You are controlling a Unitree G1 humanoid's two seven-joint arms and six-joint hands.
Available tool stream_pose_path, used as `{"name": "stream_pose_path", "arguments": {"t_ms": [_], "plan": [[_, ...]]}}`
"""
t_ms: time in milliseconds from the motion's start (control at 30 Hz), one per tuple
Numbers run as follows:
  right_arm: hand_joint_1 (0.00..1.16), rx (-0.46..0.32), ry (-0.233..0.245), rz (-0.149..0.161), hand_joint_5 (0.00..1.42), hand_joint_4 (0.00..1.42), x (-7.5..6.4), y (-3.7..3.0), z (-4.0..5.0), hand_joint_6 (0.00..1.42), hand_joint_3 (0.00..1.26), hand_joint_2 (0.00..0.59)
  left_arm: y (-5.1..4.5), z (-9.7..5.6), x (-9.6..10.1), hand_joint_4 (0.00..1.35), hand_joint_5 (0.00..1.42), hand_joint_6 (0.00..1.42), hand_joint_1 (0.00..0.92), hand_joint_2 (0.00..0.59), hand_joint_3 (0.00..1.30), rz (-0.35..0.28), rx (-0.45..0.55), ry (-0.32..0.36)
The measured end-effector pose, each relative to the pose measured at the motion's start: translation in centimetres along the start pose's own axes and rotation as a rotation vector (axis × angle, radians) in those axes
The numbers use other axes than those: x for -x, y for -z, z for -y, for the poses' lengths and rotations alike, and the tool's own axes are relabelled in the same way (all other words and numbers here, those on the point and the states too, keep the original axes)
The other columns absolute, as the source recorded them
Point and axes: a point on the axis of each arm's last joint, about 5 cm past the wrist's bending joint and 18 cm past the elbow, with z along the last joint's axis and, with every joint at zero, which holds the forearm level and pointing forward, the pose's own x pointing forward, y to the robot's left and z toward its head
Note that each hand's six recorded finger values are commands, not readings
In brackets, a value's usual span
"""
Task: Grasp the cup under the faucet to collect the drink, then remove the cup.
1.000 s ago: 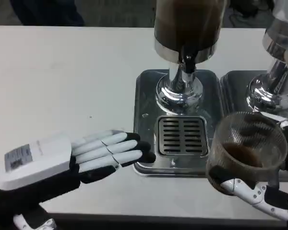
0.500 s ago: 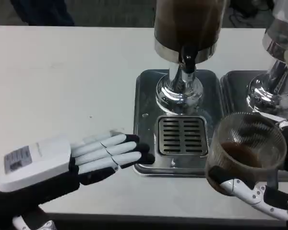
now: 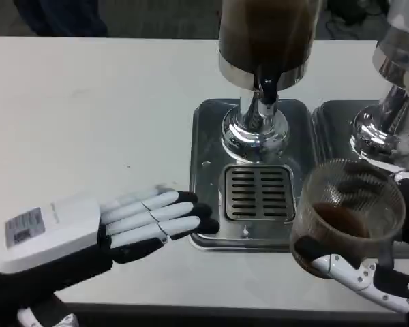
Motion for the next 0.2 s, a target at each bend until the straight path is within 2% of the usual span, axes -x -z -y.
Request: {"name": "stream_pose_path", "arguments": {"t_ms": [200], "plan": [[0.96,0.000,0.000,0.003,1.24,1.05,-0.06,0.00,0.00,1.42,0.81,0.084,0.00,0.01,0.01,0.00,0.00,0.02,0.000,0.031,0.07,0.000,0.001,0.000]]}}
